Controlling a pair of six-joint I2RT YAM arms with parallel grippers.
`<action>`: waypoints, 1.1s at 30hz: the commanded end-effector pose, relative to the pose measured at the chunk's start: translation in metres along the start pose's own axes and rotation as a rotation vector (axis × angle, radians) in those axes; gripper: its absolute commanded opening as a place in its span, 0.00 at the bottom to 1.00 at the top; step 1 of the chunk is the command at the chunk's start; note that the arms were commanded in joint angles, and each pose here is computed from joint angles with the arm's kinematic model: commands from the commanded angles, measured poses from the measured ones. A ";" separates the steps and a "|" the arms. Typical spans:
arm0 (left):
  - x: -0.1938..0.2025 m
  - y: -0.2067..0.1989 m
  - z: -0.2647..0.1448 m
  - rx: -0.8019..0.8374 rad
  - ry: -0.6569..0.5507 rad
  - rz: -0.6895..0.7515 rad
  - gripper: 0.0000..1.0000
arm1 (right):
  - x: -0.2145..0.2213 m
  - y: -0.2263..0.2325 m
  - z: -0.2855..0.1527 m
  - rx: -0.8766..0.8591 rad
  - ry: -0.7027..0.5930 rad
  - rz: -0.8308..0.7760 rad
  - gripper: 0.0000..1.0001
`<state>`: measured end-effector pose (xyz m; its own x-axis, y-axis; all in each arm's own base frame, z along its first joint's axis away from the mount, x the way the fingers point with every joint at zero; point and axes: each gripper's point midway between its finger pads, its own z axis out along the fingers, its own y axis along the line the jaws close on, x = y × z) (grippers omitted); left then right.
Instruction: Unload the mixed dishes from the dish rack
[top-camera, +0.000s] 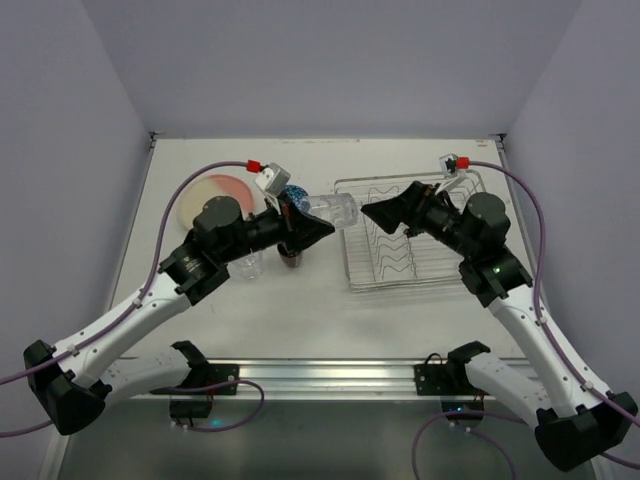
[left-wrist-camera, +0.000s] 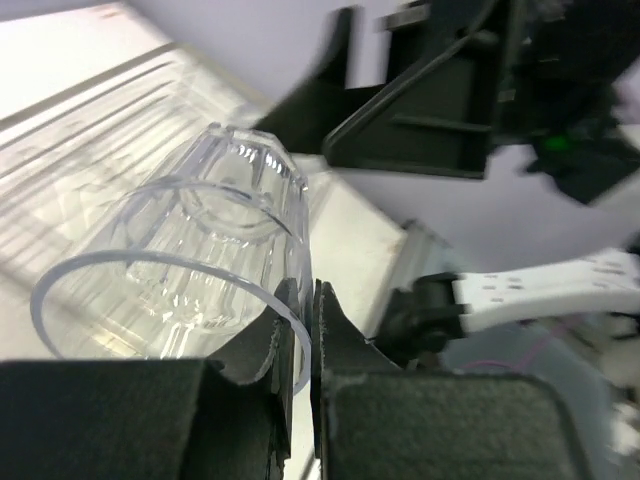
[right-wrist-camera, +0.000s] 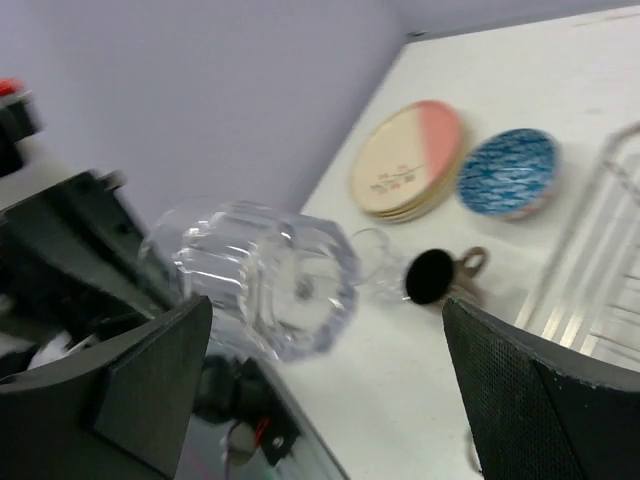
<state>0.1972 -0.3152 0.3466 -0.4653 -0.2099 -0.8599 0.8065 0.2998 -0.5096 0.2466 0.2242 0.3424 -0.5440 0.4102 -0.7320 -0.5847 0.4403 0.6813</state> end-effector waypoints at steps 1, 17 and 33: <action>0.017 0.074 -0.041 -0.463 0.146 0.104 0.00 | -0.019 -0.080 -0.032 0.495 -0.104 -0.018 0.99; 0.122 0.131 -0.099 -0.758 0.749 0.099 0.00 | -0.013 -0.109 -0.070 0.736 -0.022 -0.124 0.99; 0.219 0.118 -0.098 -0.676 1.144 0.215 0.00 | -0.007 -0.110 -0.079 0.773 0.042 -0.147 0.99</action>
<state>0.1612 -0.2293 0.0993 -0.7080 0.6308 -0.3174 0.6642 0.7475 0.0040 0.2695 0.1128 0.2516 -0.5637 0.2888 -0.7739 -0.0558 0.9214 0.3845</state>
